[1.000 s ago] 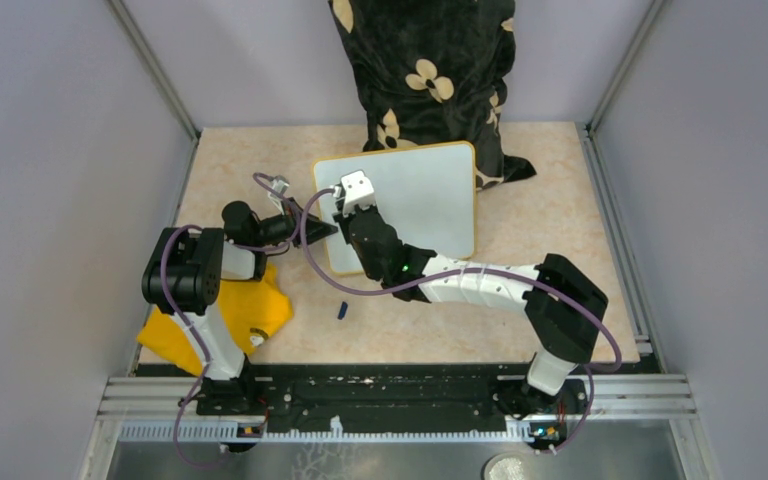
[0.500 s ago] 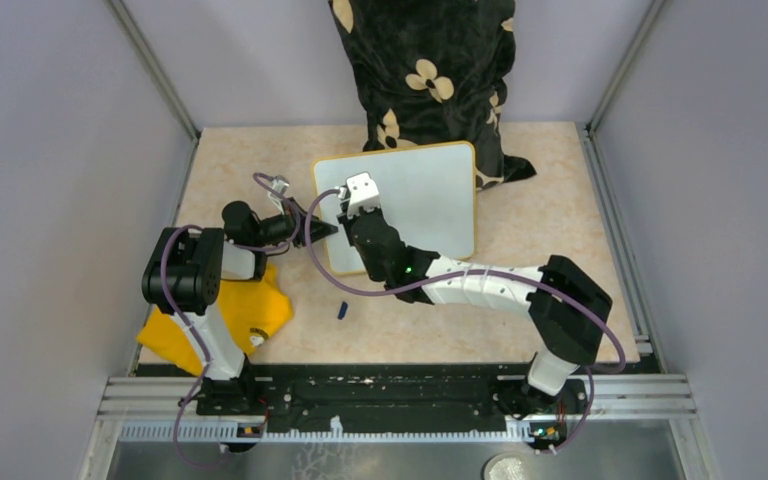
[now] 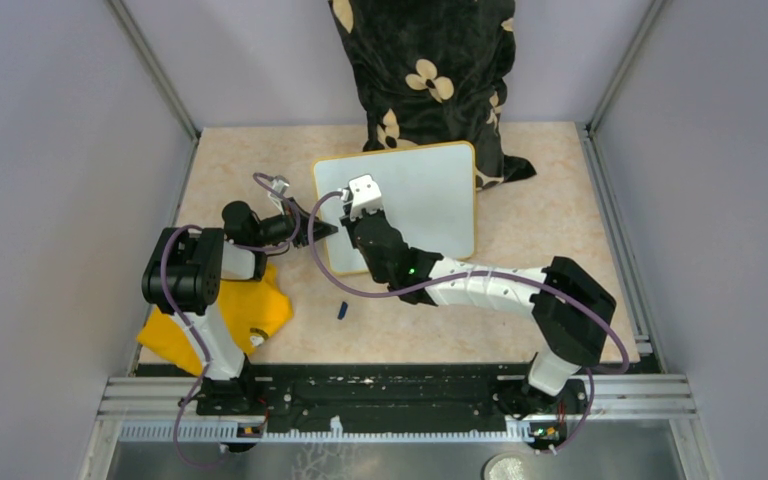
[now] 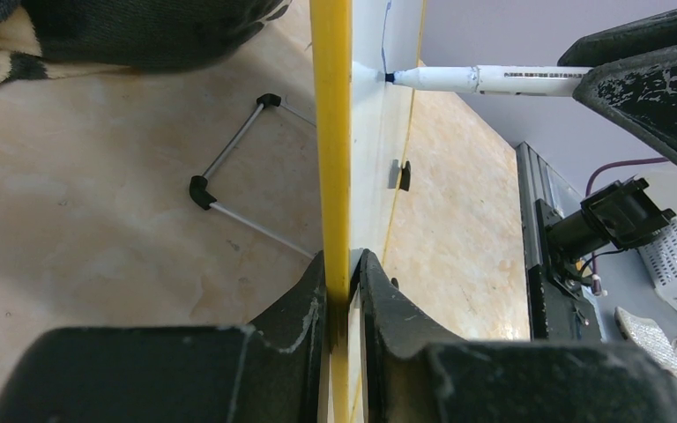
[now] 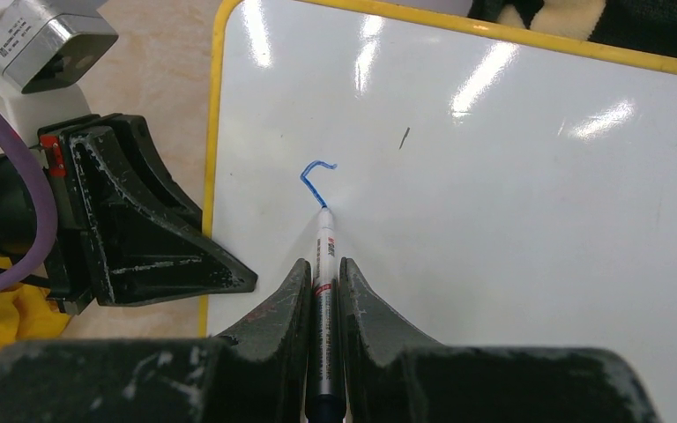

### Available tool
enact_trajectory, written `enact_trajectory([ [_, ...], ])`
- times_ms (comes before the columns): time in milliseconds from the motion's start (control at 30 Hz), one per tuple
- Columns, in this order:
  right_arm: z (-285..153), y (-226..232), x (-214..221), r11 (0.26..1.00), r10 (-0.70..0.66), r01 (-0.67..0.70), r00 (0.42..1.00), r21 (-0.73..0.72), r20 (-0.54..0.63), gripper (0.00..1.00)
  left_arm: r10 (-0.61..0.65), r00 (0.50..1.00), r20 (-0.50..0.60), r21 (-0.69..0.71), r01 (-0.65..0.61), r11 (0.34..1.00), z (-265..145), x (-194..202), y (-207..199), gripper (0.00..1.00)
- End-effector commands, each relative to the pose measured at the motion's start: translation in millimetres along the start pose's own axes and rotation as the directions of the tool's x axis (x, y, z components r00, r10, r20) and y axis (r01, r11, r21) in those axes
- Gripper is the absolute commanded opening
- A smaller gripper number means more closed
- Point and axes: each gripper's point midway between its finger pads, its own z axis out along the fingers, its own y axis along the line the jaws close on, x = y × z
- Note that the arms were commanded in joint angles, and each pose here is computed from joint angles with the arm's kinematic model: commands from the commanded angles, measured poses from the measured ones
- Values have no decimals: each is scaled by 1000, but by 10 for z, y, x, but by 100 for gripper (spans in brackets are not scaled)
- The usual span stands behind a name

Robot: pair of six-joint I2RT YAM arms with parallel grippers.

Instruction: Write a sentence on the whiteboard

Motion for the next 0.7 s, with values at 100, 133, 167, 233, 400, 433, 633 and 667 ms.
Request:
enact_trajectory([
  [100, -16, 12, -36, 998, 17, -18, 1000, -54, -6, 0, 46, 999, 0, 8, -46, 999, 35, 10, 12, 0],
  [133, -16, 35, -39, 998, 18, -18, 1000, -63, -6, 0, 47, 999, 0, 9, -47, 999, 36, 6, 10, 0],
  [167, -14, 51, -40, 997, 19, -20, 1000, -70, -6, 0, 45, 999, 0, 8, -45, 999, 35, 10, 10, 0],
  [233, -8, 75, -45, 997, 20, -21, 1000, -80, -6, 0, 45, 999, 0, 7, -45, 999, 35, 11, 13, 0],
  [400, 8, 131, -68, 995, 29, -28, 1000, -98, 0, 0, 44, 999, 1, 7, -44, 999, 34, 11, 10, 0],
  [433, 11, 147, -73, 994, 33, -32, 999, -105, 1, 0, 45, 999, 1, 7, -45, 999, 34, 11, 11, 0],
  [633, -7, 226, -164, 988, 65, -61, 998, -144, 24, 0, 44, 999, 0, 7, -44, 999, 34, 16, 15, 0],
  [667, -14, 222, -189, 987, 72, -67, 997, -146, 28, 0, 46, 999, 0, 7, -46, 999, 34, 16, 13, 0],
])
